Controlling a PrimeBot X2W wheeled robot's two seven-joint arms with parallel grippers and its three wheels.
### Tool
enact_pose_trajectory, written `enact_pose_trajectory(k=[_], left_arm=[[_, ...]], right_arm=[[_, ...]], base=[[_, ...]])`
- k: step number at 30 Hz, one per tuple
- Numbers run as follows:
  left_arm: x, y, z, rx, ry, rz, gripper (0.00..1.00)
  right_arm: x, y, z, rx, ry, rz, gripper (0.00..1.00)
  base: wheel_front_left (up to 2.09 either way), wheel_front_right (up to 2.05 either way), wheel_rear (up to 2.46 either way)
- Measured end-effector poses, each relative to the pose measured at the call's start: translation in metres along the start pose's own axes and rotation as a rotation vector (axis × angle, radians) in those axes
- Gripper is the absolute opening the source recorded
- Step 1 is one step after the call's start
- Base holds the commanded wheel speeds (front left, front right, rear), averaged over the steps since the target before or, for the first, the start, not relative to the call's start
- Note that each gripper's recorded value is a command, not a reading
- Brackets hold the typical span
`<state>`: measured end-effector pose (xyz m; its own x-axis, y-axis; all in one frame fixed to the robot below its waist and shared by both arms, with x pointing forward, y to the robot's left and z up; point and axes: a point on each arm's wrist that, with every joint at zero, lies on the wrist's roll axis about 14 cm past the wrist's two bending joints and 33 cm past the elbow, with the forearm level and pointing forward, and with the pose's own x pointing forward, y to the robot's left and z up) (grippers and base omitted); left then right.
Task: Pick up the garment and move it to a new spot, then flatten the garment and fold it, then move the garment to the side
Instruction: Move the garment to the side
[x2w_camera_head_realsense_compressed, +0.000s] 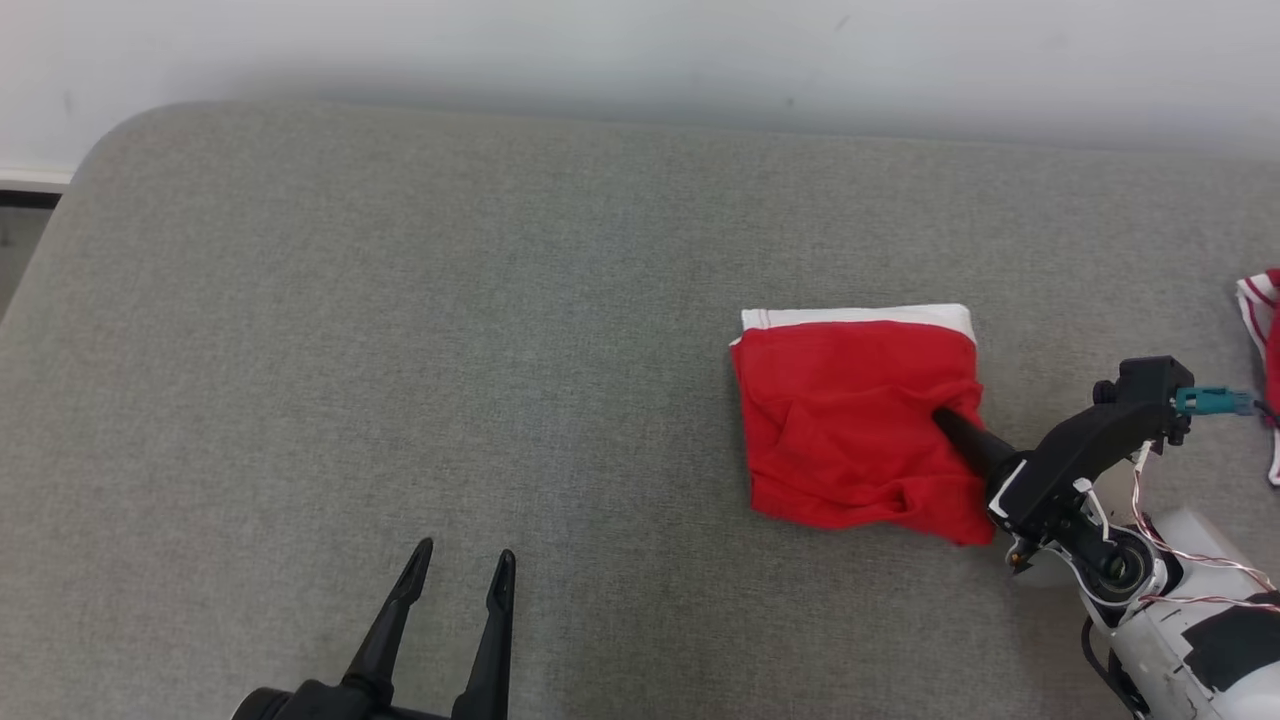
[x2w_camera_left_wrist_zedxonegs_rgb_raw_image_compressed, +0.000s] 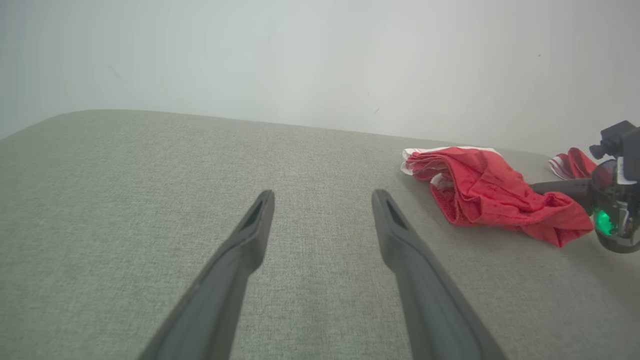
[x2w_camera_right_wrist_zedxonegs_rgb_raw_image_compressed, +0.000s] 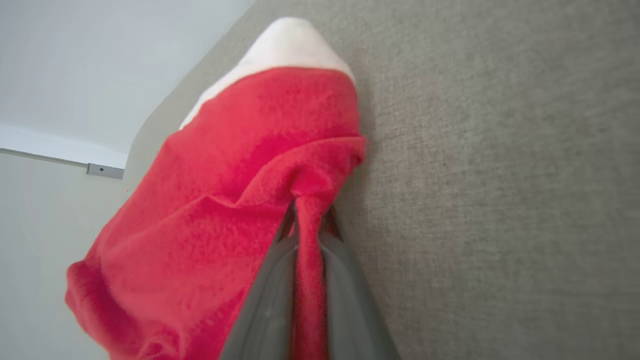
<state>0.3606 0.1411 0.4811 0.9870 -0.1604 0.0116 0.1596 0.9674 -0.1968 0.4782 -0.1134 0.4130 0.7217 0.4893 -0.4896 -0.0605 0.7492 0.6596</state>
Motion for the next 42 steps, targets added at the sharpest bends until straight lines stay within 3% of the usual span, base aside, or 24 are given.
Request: enact_pose_trajectory(k=[11, 30, 42], left_arm=[[0.014, -0.029, -0.003, -0.009, 0.002, -0.110, 1.00], [0.057, -0.107, -0.023, -0.003, 0.035, -0.427, 1.00], [0.082, -0.117, -0.045, -0.019, 0.065, -0.510, 1.00]], right_arm=[[-0.051, -0.026, 0.036, -0.177, -0.138, -0.070, 0.00], [-0.146, -0.087, 0.044, -0.282, -0.325, -0.259, 0.00], [-0.142, -0.100, 0.106, -0.515, -0.412, -0.320, 0.00]], base=[[0.00, 0.00, 0.00], [0.00, 0.00, 0.00], [0.00, 0.00, 0.00]])
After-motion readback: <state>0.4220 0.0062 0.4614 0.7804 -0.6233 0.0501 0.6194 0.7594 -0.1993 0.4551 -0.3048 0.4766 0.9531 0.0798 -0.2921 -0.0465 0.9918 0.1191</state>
